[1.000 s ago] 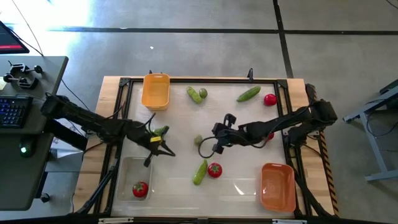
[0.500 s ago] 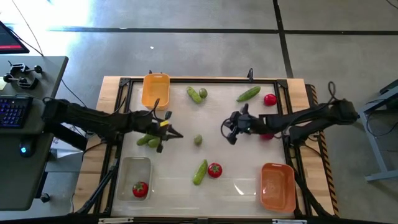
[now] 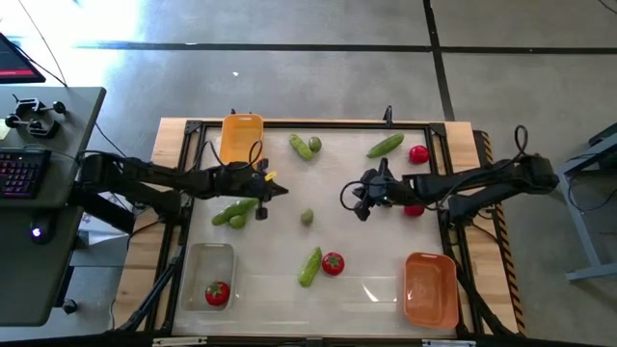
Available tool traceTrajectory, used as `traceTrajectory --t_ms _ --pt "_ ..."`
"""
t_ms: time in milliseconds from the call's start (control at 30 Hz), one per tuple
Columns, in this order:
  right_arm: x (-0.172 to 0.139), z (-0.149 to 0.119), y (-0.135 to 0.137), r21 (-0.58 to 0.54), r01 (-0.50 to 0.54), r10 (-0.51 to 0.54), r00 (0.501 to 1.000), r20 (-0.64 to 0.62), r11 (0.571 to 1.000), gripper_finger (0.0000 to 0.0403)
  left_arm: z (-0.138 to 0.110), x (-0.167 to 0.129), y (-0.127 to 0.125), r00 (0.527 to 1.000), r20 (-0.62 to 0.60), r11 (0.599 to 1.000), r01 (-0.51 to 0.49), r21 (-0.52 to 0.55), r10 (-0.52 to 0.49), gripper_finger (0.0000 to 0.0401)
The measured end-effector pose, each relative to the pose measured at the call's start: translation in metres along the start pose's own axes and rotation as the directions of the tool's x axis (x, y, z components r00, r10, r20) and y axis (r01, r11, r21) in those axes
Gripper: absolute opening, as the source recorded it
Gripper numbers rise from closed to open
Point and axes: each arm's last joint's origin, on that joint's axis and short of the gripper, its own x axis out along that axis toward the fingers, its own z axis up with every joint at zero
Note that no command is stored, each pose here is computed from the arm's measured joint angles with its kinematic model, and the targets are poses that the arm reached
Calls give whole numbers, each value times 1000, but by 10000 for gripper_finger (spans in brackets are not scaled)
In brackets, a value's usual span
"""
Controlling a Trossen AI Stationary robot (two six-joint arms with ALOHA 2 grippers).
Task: Sort produce into baskets
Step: Put the green lime into the orange bin
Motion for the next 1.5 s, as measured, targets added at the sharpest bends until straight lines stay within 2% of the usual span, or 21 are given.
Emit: traceTrajectory --t_ms 133,233,433,567,700,1067,1300,1500 --pt "-10 6 3 50 53 -48 995 -85 997 103 -2 2 6 1000 0 999 -23 24 23 0" --pt "-19 9 1 103 133 -114 978 -173 986 150 -2 2 8 1000 0 998 -25 66 25 0" --pt "-26 6 -3 145 215 -171 948 -270 966 232 2 2 9 995 18 987 100 126 -103 0" --pt "-24 -1 -11 151 293 -226 908 -352 944 264 14 2 8 973 63 969 215 120 -223 0" --pt "-19 -6 -19 114 370 -291 857 -425 922 270 22 2 8 948 104 951 288 114 -300 0" --pt "9 -13 -31 30 388 -303 765 -569 921 271 21 2 11 954 98 956 272 106 -282 0" --pt "18 -13 -35 38 388 -292 751 -592 921 262 20 2 15 958 97 960 261 100 -270 0" --pt "18 -13 -34 25 377 -290 753 -591 926 219 19 2 17 961 93 963 253 94 -262 0"
